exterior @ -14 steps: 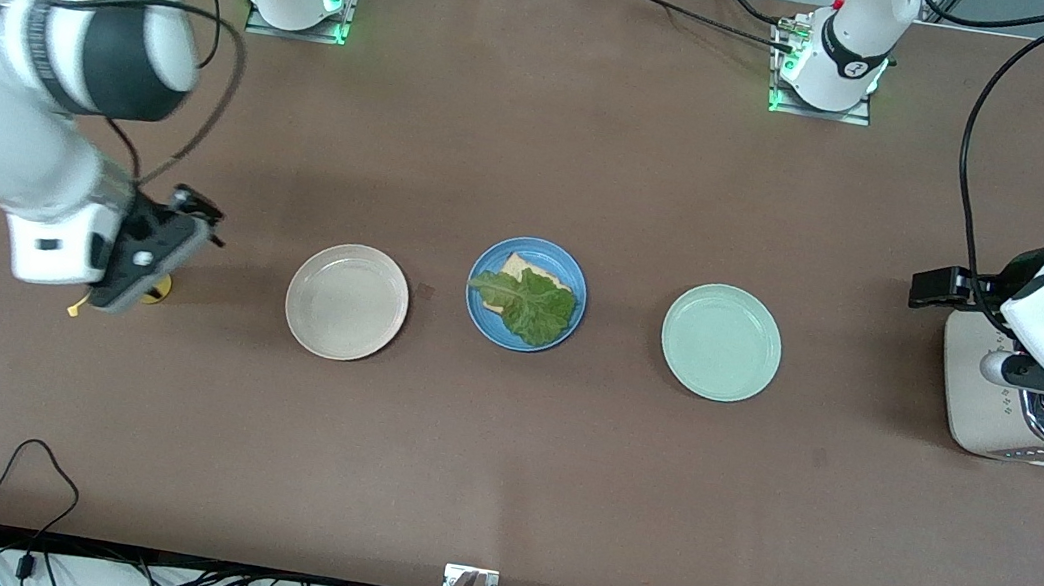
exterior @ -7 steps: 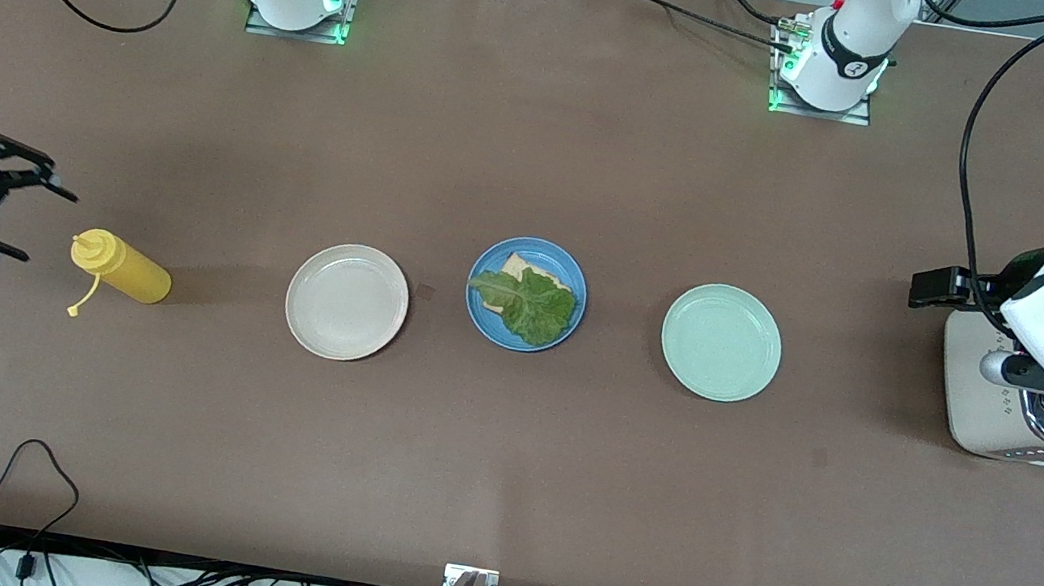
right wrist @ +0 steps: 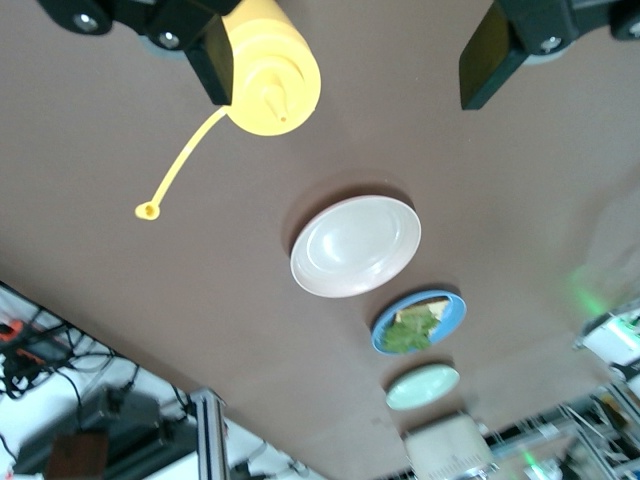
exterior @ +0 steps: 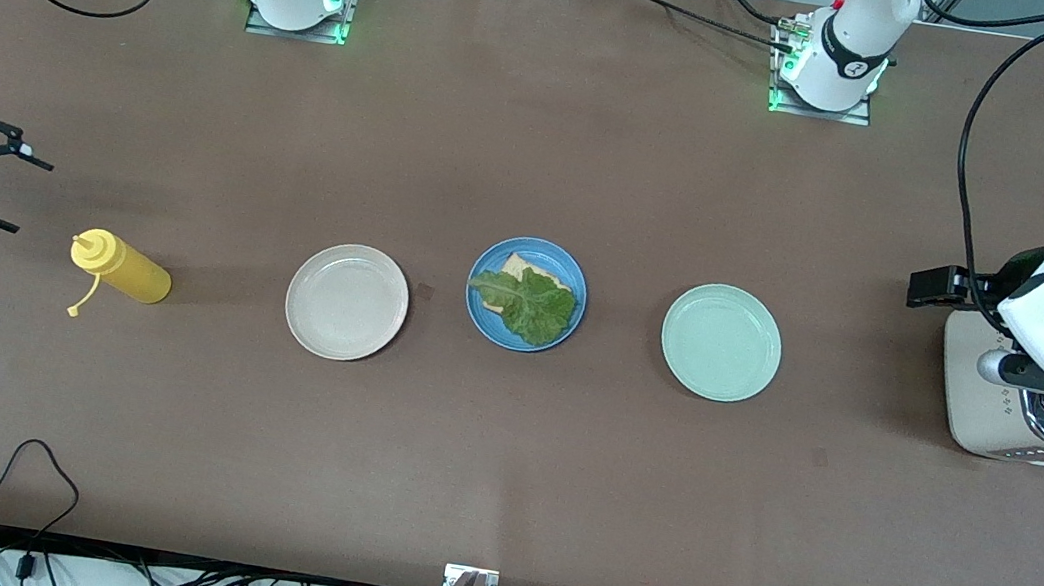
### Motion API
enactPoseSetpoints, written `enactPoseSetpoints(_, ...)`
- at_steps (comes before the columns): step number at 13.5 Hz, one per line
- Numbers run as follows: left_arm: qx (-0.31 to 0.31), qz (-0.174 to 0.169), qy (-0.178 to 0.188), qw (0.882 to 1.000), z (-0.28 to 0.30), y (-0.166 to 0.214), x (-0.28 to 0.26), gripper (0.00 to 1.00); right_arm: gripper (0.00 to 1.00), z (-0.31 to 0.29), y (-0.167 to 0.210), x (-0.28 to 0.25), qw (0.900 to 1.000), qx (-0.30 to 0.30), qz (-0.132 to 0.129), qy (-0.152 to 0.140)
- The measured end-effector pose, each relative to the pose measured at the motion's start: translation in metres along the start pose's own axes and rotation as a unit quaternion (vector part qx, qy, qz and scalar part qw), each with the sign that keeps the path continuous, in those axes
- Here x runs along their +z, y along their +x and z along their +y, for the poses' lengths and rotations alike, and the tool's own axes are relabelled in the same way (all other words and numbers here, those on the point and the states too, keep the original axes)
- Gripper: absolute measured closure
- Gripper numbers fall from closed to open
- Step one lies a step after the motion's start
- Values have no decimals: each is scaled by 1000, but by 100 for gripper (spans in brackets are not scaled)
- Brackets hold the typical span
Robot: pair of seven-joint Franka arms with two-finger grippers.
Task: Make sandwich in blue plate with both arms
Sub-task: 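Release the lettuce and move the right gripper toward the yellow bottle, then grasp the yellow squeeze bottle with the right gripper and lift it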
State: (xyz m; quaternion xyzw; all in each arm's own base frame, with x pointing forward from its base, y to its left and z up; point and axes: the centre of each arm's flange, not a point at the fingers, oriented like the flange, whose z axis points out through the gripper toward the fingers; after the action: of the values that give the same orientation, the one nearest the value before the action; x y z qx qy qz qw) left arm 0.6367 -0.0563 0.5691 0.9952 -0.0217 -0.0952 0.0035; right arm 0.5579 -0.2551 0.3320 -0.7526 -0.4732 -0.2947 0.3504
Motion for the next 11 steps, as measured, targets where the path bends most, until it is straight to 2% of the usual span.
enactPoseSetpoints(3, 0, 0, 0, 1000, 0, 0, 0, 0, 0, 1, -23, 11, 999, -18, 32, 24)
enactPoseSetpoints(6, 0, 0, 0, 1000, 0, 0, 0, 0, 0, 5, -37, 15, 996, -56, 61, 17)
enactPoseSetpoints(11, 0, 0, 0, 1000, 0, 0, 0, 0, 0, 18, -77, 34, 993, -57, 107, -1)
